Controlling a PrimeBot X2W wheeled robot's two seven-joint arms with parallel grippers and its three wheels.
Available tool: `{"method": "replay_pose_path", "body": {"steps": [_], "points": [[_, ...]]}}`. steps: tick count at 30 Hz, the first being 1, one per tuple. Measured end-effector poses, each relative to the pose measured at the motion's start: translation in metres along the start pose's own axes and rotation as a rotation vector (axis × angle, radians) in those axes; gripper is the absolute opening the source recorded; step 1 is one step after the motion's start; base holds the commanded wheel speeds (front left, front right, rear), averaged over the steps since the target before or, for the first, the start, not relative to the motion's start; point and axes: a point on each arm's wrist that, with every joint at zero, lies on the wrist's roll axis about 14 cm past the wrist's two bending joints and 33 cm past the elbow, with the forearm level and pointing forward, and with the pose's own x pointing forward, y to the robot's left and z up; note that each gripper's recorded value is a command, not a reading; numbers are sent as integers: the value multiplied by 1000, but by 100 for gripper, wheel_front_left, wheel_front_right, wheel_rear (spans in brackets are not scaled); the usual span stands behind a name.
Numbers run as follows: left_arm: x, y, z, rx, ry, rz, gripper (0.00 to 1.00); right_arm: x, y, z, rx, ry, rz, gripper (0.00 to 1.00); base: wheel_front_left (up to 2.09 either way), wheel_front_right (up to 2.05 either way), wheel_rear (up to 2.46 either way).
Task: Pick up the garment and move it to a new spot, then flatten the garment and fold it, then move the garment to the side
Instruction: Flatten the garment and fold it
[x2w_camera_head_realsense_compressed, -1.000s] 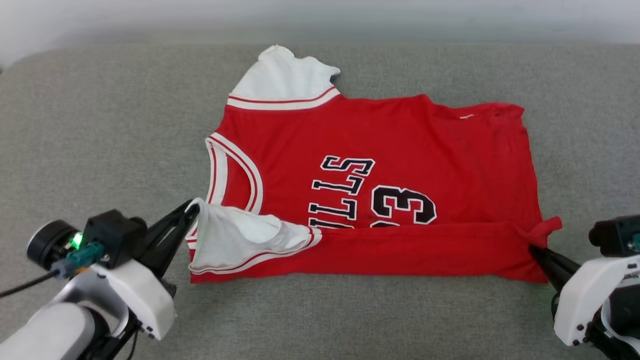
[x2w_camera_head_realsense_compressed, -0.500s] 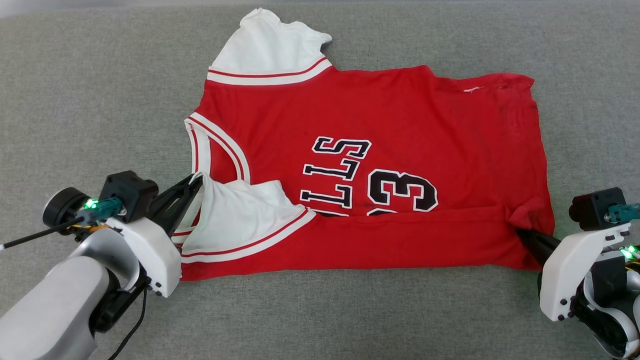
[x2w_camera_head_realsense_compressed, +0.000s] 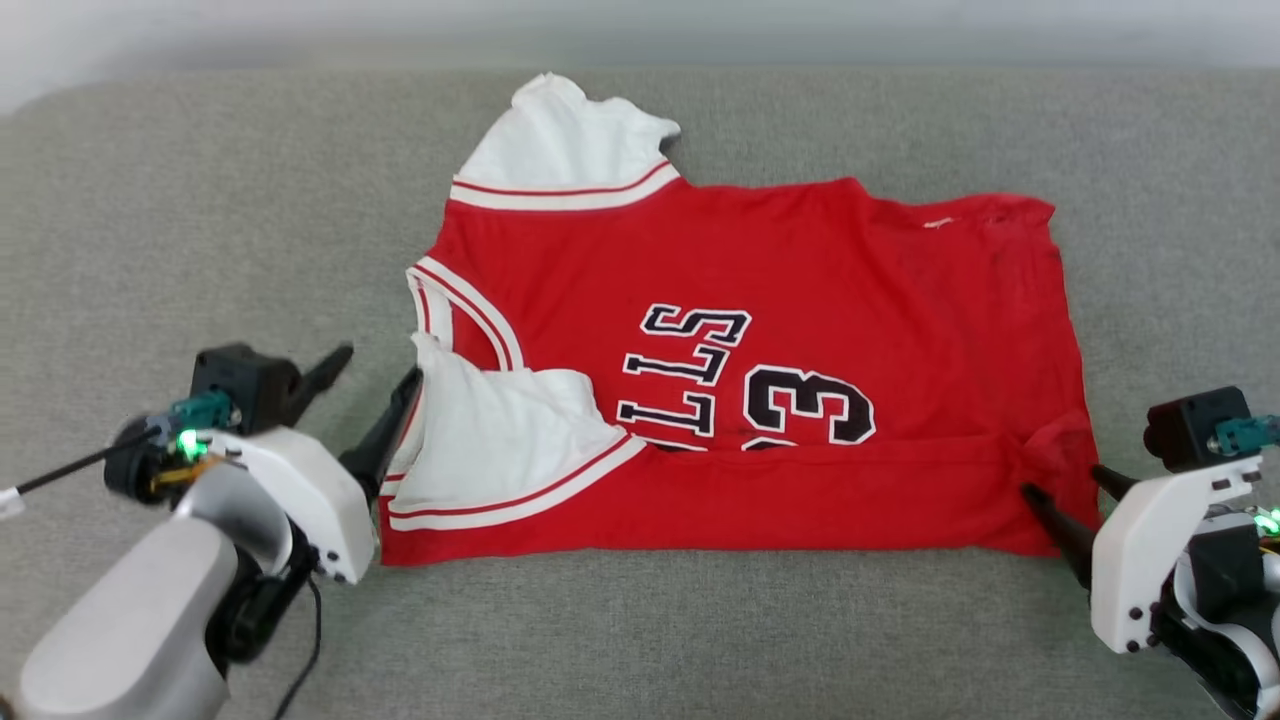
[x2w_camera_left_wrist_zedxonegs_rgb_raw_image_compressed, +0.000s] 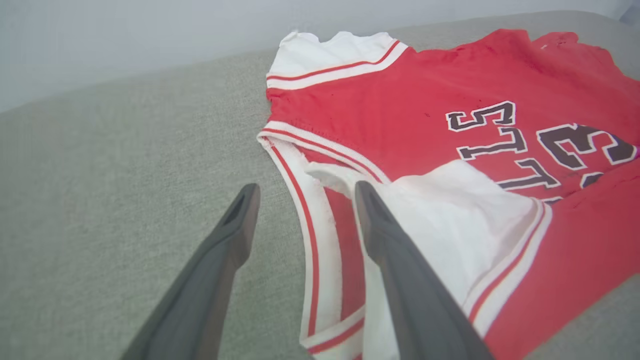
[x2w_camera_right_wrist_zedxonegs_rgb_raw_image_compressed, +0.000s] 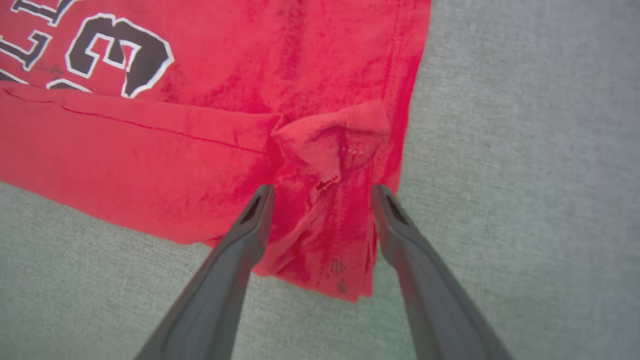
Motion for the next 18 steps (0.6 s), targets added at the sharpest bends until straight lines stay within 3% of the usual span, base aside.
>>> {"method": "replay_pose_path", "body": {"steps": [4,10,14,18], "points": [[-19,-2,3,-100,-12,39,100,-15,-8,9,-25,-24,-43,100,0,0,0],[-50,-3,1,-111,20,95,100,-32,-8,5,20,2,-82,100,0,0,0],[-64,-18,-8,-197,70,85,100,-40,-4,10,59,-15,-94,100,0,0,0],[-74,-21,-23,-189,157,100,100,-43,0,8,84,-3,-101,100,0,0,0]]}}
